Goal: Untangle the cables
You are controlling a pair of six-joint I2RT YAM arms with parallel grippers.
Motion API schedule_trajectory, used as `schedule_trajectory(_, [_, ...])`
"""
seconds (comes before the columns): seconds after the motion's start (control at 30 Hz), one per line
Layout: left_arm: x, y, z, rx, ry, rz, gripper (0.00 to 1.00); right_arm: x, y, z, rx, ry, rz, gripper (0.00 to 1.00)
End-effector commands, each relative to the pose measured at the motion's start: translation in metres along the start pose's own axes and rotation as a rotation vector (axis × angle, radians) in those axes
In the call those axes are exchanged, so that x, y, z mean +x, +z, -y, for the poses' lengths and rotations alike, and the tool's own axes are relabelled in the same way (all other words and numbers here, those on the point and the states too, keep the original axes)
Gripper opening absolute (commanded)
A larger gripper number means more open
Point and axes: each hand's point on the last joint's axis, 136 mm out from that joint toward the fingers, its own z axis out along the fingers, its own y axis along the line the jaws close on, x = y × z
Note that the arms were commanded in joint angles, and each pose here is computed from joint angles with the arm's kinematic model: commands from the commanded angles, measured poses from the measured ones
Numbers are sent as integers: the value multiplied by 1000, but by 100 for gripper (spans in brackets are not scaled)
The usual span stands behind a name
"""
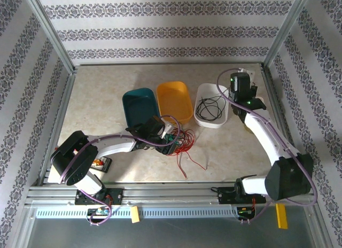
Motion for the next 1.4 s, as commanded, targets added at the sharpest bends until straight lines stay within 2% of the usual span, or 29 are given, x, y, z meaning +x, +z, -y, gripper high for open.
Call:
schedule_trajectory(0.0, [-7, -8, 13, 26, 18, 11, 84, 13, 9, -23, -82, -9, -83, 0])
schedule_trajectory(0.27, [-7, -9, 14, 25, 23, 10, 84, 54, 8, -88, -282, -49, -211, 0])
schedule_trajectory(0.6, [0, -3, 16, 21, 41, -17, 84, 136, 18, -125, -392, -24, -513, 0])
schedule_trajectory(0.8, [-1, -5, 16, 12, 42, -14, 84, 161, 28, -140, -419, 15, -626, 0])
schedule_trajectory(0.83, [-2, -5, 16, 11, 43, -12, 84, 159, 29, -141, -416, 21, -624, 0])
schedule_trajectory(1.0, [-5, -11, 16, 3, 50, 3, 84, 133, 24, -137, -417, 56, -543, 35])
schedule_trajectory(1.07, [-6, -13, 16, 0, 56, 3, 84, 118, 19, -133, -411, 66, -492, 42])
schedule_trajectory(1.27, [-18, -22, 14, -28, 72, 47, 84, 81, 0, -115, -393, 56, -358, 46])
schedule_trajectory(1.37, [-24, -27, 13, -38, 69, 68, 84, 72, -20, -114, -435, 14, -305, 46])
